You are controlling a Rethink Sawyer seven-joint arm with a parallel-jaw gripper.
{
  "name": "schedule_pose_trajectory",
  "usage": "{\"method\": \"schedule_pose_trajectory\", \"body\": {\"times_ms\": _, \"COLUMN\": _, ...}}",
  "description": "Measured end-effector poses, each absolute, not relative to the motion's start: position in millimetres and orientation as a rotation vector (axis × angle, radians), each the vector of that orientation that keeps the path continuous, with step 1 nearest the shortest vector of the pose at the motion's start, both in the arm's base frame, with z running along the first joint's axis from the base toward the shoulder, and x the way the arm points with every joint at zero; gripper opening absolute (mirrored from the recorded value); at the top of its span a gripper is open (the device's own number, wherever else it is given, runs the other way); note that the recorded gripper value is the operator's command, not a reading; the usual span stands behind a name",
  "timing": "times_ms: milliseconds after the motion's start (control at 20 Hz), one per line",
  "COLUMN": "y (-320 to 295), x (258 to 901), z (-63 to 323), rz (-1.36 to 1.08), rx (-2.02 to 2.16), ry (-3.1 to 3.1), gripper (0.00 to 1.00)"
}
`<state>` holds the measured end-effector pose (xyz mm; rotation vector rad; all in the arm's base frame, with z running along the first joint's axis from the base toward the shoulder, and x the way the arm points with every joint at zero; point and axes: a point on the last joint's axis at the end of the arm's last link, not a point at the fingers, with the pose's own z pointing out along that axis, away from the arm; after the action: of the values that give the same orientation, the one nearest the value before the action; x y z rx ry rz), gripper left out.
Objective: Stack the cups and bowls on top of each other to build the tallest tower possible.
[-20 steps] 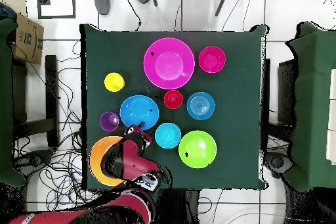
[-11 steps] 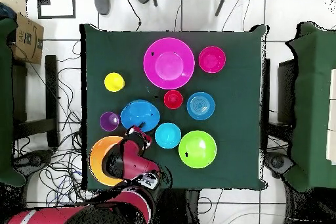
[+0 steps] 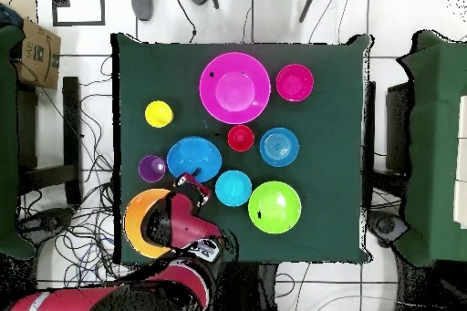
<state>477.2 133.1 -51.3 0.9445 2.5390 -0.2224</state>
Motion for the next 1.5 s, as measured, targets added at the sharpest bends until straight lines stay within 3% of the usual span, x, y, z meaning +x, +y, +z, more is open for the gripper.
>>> {"method": "schedule_pose_trajectory", "body": {"times_ms": 1500, "y": 142.3, "x": 514.0, "z": -33.2, "rz": -0.161, "rx": 0.952, "ry": 2.512, "gripper": 1.0}}
